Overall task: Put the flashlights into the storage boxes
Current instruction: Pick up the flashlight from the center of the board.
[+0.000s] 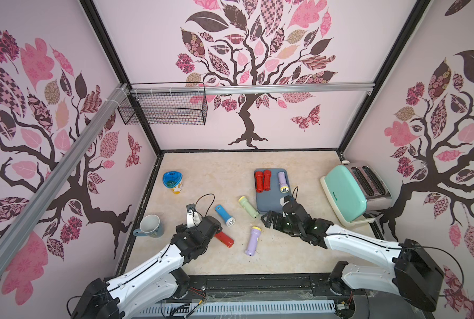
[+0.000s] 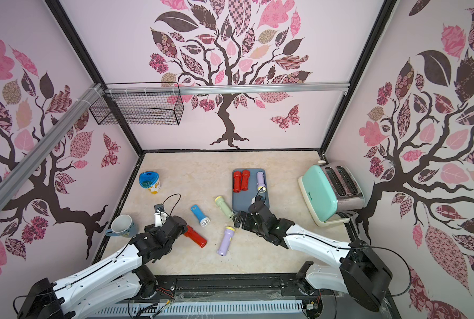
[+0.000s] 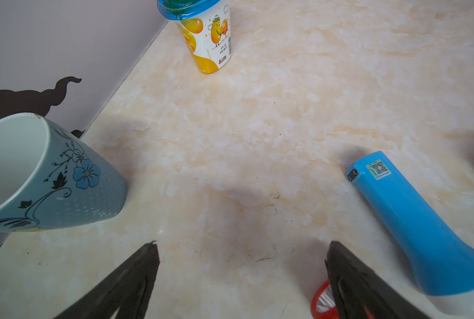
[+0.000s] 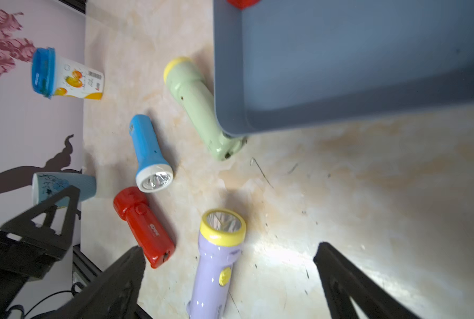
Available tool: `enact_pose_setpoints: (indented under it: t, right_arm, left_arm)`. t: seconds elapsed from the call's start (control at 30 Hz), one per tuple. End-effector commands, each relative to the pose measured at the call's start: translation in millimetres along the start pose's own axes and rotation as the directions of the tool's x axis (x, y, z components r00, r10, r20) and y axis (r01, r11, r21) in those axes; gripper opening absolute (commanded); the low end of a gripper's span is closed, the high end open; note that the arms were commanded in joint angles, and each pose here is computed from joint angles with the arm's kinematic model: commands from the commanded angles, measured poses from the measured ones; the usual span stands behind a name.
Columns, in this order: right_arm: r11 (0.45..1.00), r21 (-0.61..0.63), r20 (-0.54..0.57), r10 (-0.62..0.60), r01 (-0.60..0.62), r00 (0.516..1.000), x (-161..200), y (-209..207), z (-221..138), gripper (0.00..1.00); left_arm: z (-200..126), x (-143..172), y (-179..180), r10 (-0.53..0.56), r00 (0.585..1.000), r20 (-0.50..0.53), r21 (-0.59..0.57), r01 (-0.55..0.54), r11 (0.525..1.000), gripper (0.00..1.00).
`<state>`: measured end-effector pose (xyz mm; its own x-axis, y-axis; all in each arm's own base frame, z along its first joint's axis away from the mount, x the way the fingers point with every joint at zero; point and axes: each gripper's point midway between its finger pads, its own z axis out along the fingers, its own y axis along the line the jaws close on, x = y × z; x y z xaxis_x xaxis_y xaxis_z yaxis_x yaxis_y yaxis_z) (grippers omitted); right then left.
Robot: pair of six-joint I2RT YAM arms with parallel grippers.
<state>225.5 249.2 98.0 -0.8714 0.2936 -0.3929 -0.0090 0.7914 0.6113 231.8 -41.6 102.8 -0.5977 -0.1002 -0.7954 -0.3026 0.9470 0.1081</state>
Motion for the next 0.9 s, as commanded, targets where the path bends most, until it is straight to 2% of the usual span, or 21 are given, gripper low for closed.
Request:
enact_pose_setpoints:
  t: [0.0,0.17,0.3,0.43,0.73,0.87]
  right_arm:
    - [0.997,0.071,0.040,0.011,-0.014,0.999,7,0,-6,0.99]
    - [0.997,-0.020,-0.043,0.070,-0.071,0.997,29,7,12,0.99]
    - [0.992,0.002,-0.078,0.129,-0.130,0.989,42,6,26,0.78]
    - [0.981,0.030,-0.092,0.193,-0.191,0.977,52,1,33,0.73]
    - [0.991,0.046,-0.132,0.133,-0.128,0.982,65,9,42,0.69]
    - [0.991,0.086,-0.131,0.117,-0.106,0.984,76,8,48,0.62]
  left_arm:
    - [-3,-8,-7,-0.007,1.000,0.004,0.017,0.007,1.000,0.98]
    - [-4,-9,-5,0.008,1.000,-0.003,-0.002,-0.008,1.000,0.98]
    - [-4,-8,-5,0.009,1.000,-0.007,0.002,-0.009,1.000,0.98]
    - [-4,-9,-5,0.006,1.000,-0.004,0.002,-0.006,1.000,0.98]
    - [-5,-8,-7,-0.015,1.000,0.007,0.035,0.015,0.999,0.98]
    - [-5,-8,-7,-0.006,1.000,0.005,0.038,0.006,0.999,0.98]
